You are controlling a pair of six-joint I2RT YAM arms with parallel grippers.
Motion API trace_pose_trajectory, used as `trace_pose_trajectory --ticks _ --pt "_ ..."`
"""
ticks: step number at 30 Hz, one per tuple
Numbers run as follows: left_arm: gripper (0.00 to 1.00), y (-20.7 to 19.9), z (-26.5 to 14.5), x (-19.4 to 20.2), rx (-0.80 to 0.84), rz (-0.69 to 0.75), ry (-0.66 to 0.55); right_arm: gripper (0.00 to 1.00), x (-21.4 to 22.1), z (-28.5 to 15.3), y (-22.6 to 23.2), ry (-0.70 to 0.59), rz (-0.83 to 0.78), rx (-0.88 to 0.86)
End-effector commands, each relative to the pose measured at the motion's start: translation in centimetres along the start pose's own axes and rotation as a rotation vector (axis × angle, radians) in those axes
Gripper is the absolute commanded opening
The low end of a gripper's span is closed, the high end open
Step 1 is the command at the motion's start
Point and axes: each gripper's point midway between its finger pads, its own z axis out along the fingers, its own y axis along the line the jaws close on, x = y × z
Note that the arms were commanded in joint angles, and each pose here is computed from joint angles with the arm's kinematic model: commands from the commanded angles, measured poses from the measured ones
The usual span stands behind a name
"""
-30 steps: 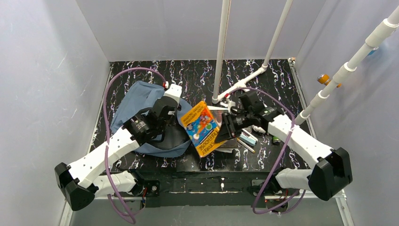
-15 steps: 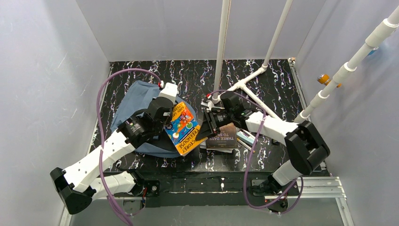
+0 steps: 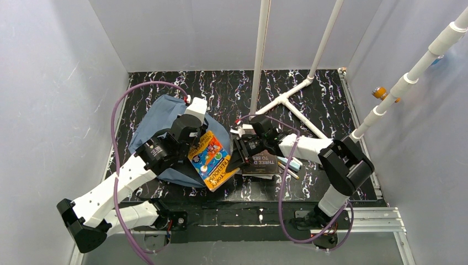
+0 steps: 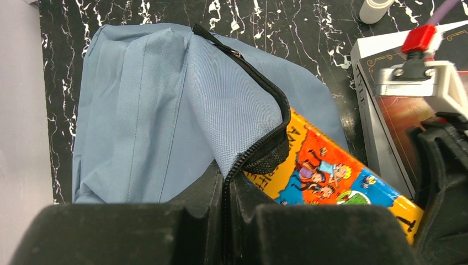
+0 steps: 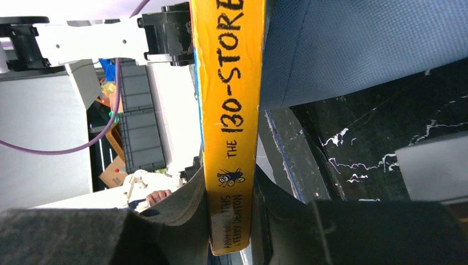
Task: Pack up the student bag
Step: Place the book in the student bag.
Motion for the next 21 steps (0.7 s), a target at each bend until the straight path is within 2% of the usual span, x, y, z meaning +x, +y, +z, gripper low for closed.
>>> trace_pose_trajectory --ticks 1,9,13,17,21 --pt "0.00 0.1 -0.9 -2.3 0.023 -0.052 -0.081 0.01 -1.3 1.2 4.3 0.032 -0.170 -0.123" --pt "0.00 0.0 -1.6 -2.0 0.054 -0.059 -0.087 0.01 -4.9 2.0 7.9 -0.026 -0.171 -0.276" --pt "0.00 0.3 -2.0 -2.1 0.054 -0.061 -0.093 0.01 -6.8 2.7 8.0 -0.067 -0.151 -0.304" --pt "0.00 0.6 -2.3 -2.1 0.054 -0.068 -0.099 0.01 -8.3 4.1 5.9 -0.074 -0.082 -0.271" --pt "0.00 0.4 -2.3 -2.2 0.067 -0.067 -0.097 0.01 -10.1 6.2 1.4 -0.068 -0.102 -0.108"
